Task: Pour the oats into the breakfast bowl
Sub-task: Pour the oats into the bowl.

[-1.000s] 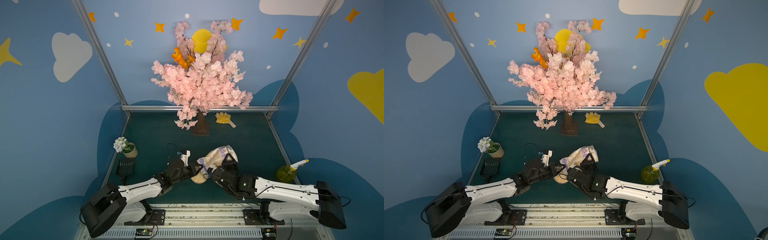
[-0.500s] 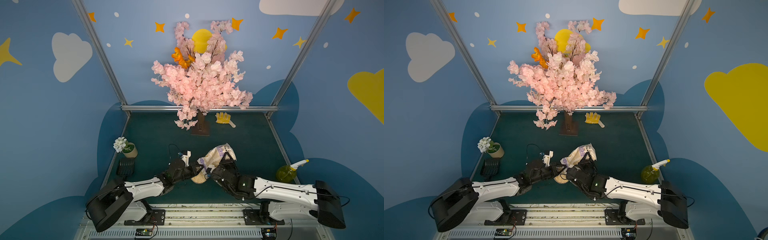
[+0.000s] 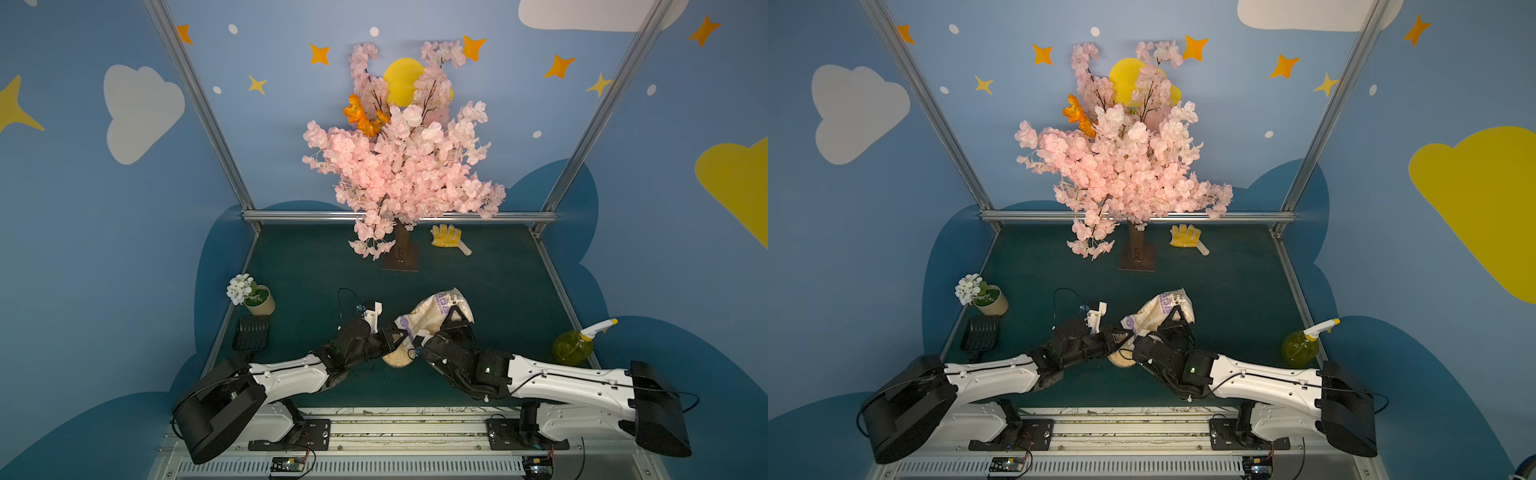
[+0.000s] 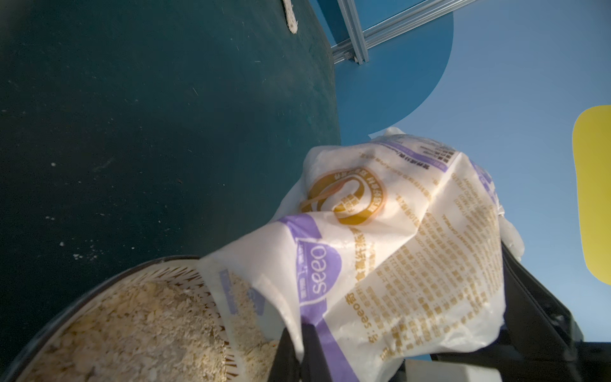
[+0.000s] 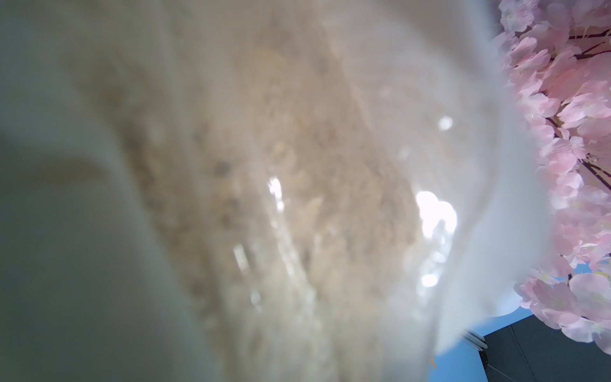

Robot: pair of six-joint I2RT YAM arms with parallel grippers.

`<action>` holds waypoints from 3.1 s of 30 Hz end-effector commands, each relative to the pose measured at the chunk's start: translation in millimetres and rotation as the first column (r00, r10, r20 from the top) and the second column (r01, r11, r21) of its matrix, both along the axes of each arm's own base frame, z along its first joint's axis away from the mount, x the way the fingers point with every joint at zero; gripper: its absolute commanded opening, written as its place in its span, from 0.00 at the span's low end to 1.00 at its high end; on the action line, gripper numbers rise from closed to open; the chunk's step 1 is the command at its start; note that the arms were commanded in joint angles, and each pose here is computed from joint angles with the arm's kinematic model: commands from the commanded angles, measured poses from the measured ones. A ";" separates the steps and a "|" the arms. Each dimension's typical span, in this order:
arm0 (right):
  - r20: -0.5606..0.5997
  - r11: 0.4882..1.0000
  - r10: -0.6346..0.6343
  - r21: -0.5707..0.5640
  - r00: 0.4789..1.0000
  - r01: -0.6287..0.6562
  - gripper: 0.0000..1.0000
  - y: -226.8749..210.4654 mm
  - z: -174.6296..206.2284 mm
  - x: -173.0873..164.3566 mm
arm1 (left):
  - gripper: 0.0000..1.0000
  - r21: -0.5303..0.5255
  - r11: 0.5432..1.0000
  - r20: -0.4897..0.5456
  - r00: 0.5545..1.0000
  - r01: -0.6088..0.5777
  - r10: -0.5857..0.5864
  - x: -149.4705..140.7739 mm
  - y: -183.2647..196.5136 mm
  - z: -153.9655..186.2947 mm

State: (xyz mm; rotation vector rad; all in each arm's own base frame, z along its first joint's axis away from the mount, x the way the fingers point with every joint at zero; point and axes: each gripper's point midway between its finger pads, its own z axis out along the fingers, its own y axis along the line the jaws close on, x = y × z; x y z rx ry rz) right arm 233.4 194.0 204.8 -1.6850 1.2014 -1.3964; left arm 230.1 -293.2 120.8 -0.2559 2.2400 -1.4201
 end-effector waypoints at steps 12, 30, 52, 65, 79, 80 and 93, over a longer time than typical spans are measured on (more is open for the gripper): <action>0.173 0.927 -0.144 0.369 0.974 0.071 0.00 0.7 77.8 5.0 | 0.03 0.207 0.978 -0.122 0.990 -0.038 0.064 -21.4 36.6 -62.6; 0.192 0.931 -0.081 0.366 0.978 0.005 0.00 26.6 92.1 8.3 | 0.03 0.234 0.972 -0.148 0.988 -0.016 0.051 -25.3 32.3 -76.1; 0.197 0.913 -0.108 0.408 0.974 0.018 0.00 20.3 95.7 8.7 | 0.03 0.213 0.976 -0.109 0.992 -0.038 0.063 -20.2 31.6 -59.4; 0.190 0.879 -0.193 0.469 0.963 0.084 0.00 -6.8 93.7 14.5 | 0.03 0.188 0.982 -0.060 0.997 -0.027 0.039 -15.4 25.1 -30.1; 0.110 0.810 -0.293 0.556 0.950 0.186 0.00 -45.7 61.3 9.3 | 0.03 0.189 0.982 -0.019 1.000 -0.017 0.021 -11.1 20.5 0.7; 0.100 0.803 -0.295 0.565 0.950 0.189 0.00 -47.0 59.0 8.6 | 0.03 0.187 0.982 -0.018 1.000 -0.017 0.021 -10.9 20.3 2.5; -0.014 0.652 -0.327 0.720 0.945 0.237 0.00 -59.8 40.9 1.5 | 0.03 0.183 0.983 0.069 0.998 -0.007 -0.005 1.8 13.4 76.8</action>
